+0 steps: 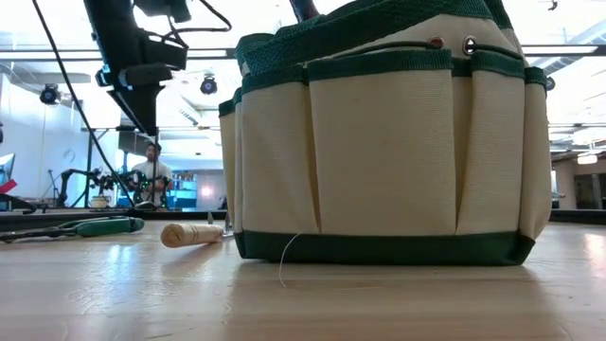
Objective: Pick & Place Garden tools in Gardening bag
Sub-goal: Put the right brown hand rake into the white gardening bag
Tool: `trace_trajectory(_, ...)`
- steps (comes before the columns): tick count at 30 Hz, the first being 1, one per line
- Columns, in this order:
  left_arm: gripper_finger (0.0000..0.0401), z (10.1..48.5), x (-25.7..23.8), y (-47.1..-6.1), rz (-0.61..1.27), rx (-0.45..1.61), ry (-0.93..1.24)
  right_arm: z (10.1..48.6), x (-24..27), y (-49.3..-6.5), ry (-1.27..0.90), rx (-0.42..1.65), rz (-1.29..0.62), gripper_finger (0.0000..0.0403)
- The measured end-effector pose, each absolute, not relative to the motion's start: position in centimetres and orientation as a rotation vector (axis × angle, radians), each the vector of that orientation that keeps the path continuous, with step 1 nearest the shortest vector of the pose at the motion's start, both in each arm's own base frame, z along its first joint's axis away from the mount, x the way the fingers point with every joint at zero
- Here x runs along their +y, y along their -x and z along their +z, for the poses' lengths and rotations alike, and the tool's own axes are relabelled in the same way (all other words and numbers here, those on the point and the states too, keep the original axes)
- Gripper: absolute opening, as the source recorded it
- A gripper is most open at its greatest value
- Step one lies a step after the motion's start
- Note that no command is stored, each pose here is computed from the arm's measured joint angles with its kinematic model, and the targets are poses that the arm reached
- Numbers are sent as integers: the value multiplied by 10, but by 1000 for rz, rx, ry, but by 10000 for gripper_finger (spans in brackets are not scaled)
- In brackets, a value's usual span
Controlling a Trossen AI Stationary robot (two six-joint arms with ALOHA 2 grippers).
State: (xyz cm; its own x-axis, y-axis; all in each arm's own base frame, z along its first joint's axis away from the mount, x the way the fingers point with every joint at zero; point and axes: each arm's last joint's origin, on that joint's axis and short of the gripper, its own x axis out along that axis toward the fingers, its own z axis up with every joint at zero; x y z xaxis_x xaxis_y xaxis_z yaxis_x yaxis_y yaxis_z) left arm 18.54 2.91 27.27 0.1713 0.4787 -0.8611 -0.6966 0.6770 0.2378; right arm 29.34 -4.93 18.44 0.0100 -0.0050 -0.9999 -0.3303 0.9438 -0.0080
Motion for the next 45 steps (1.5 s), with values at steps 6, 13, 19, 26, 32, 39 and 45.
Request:
trace_trajectory(6,188,273,29,-185,849,1116,238,167,-48,-287,288,1539,275,155)
trace_trajectory(13,188,274,29,-186,850,1110,241,156,-49,-289,316,1467,255,145)
trace_trajectory(19,188,274,29,-186,850,1105,253,151,-48,-285,310,1479,256,145)
trace_trajectory(26,188,274,29,-186,844,1109,250,139,-47,-278,304,1485,251,138)
trace_trajectory(32,188,275,29,-187,843,1101,254,135,-47,-275,284,1471,224,108)
trace_trajectory(39,188,275,29,-187,839,1098,258,136,-48,-278,248,1464,180,51)
trace_trajectory(45,188,275,29,-187,833,1102,264,144,-49,-278,201,1523,132,51)
